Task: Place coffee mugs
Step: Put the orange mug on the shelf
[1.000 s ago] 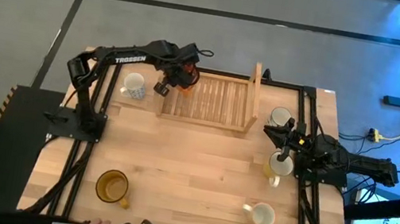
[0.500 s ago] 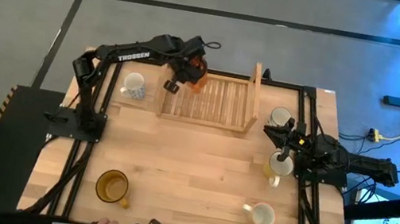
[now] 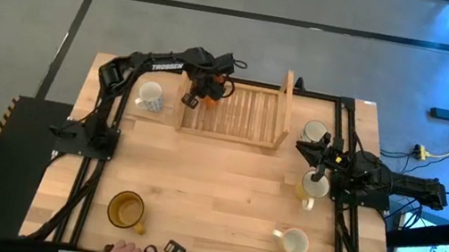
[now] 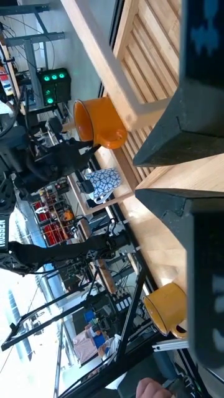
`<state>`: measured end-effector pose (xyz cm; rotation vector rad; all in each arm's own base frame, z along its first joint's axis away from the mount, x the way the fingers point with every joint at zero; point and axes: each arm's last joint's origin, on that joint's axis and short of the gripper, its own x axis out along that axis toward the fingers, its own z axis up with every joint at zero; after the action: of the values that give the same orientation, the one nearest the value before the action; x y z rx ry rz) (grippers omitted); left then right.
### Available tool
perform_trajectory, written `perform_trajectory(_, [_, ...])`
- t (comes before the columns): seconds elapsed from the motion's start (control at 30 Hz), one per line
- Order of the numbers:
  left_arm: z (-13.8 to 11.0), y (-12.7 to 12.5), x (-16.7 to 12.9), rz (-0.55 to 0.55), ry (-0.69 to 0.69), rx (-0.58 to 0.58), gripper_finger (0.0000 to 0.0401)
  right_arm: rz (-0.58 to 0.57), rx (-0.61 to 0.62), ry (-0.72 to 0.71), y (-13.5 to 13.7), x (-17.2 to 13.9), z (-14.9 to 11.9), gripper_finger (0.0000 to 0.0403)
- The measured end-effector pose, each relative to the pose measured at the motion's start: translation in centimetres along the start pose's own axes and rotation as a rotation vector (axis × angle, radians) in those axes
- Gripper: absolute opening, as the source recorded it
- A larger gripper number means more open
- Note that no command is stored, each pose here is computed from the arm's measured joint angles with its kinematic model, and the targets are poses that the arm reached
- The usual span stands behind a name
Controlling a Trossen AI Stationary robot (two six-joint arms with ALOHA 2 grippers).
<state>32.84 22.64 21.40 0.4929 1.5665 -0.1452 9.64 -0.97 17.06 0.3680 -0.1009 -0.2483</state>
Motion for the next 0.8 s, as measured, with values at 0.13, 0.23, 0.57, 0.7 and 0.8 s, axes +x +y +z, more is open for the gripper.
perform_trajectory(0.13, [-0.03, 0.02, 0.01, 0.015, 0.026, -0.001, 0.0018, 0.000, 0.000, 0.000, 0.00, 0.00, 0.00, 0.0056])
perform_trajectory(0.23, [-0.14, -0.06, 0.02, 0.013, 0.050, 0.006, 0.0018, 0.000, 0.000, 0.000, 0.00, 0.00, 0.00, 0.0056])
perform_trajectory(0.57, [-0.30, -0.08, 0.16, 0.023, 0.091, 0.000, 0.0042, 0.000, -0.006, 0.000, 0.00, 0.00, 0.00, 0.0056])
perform_trajectory(0.7, [-0.28, 0.04, 0.16, 0.035, 0.087, -0.033, 0.0068, 0.000, -0.006, 0.000, 0.00, 0.00, 0.00, 0.0056])
perform_trajectory(0.8, [-0.28, 0.06, 0.15, 0.048, 0.100, -0.061, 0.0086, 0.001, -0.006, 0.001, 0.00, 0.00, 0.00, 0.0056])
